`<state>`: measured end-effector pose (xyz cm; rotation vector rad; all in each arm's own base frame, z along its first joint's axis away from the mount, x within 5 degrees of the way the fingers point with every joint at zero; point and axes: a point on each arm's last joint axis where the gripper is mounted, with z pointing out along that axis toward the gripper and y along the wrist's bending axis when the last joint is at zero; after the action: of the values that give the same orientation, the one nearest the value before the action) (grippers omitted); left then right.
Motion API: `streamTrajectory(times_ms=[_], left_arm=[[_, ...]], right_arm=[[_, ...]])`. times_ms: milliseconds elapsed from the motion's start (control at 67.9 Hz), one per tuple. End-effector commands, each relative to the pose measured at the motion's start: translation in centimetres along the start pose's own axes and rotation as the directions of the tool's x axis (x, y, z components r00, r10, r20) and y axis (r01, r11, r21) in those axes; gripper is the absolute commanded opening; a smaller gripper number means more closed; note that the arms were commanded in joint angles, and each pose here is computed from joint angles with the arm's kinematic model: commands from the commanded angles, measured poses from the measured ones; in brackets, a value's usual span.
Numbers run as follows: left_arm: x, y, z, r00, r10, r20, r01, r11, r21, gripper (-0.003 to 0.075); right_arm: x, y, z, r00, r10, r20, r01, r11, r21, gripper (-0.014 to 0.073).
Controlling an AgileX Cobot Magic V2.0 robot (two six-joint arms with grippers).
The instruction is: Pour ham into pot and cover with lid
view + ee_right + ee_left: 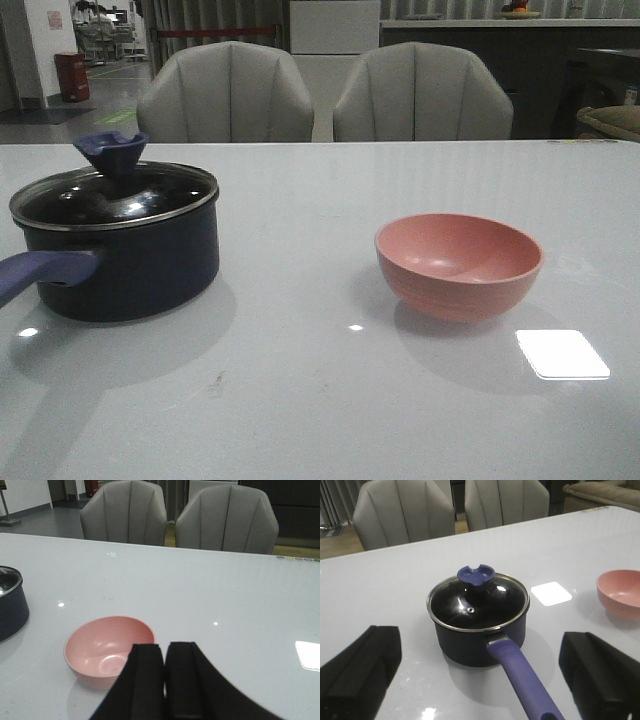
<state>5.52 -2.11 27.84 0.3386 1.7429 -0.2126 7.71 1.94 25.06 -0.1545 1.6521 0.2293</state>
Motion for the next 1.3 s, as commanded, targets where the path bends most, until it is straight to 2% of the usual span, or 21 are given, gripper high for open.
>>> streamTrajectory(times_ms=[0,74,88,206,295,855,914,1105,1282], left_arm=[[-1.5,0.1,-0.2,0.993,-0.016,0.114,0.016,1.000,-0.001,0.0599],[-1.6,0.1,-0.2,0.993,-0.016,0.116,0.016,1.000,-0.002,0.0452],[-1.6,0.1,-0.2,0.993,-0.016,0.116,0.016,1.000,-0.002,0.0395],[-1.6,0.1,-0.2,0.993,-0.016,0.116,0.016,1.000,-0.002,0.0092],[-1.6,0.1,-0.2,0.993,-0.016,0.116,0.016,1.000,-0.002,0.0143],[-1.6,0.0,-0.3,0.993,-0.035,0.115,0.035,0.999,0.008,0.0132],[-1.2,0.1,0.0,0.993,-0.005,0.115,0.006,1.000,-0.009,0.0132],[0.8,0.9,0.7,0.962,0.040,0.269,-0.004,0.991,-0.134,0.0132],[3.8,1.1,0.6,0.942,-0.056,0.331,0.120,0.977,-0.176,0.0132]], right_arm=[[-1.7,0.0,-0.1,0.994,-0.003,0.108,0.002,1.000,0.010,0.0165],[-1.7,0.0,-0.1,0.994,-0.003,0.108,0.002,1.000,0.010,0.0165],[-1.7,0.0,-0.1,0.994,-0.003,0.108,0.002,1.000,0.010,0.0165],[-1.7,0.0,-0.1,0.994,-0.003,0.108,0.002,1.000,0.010,0.0165],[-1.7,0.0,-0.1,0.994,-0.003,0.108,0.002,1.000,0.010,0.0165],[-1.7,0.0,-0.1,0.994,-0.003,0.108,0.002,1.000,0.010,0.0165],[-1.7,0.0,-0.1,0.994,-0.003,0.108,0.002,1.000,0.010,0.0165],[-1.7,0.0,-0.1,0.994,-0.003,0.108,0.002,1.000,0.010,0.0165],[-1.7,0.0,-0.1,0.994,-0.003,0.108,0.002,1.000,0.010,0.0165]])
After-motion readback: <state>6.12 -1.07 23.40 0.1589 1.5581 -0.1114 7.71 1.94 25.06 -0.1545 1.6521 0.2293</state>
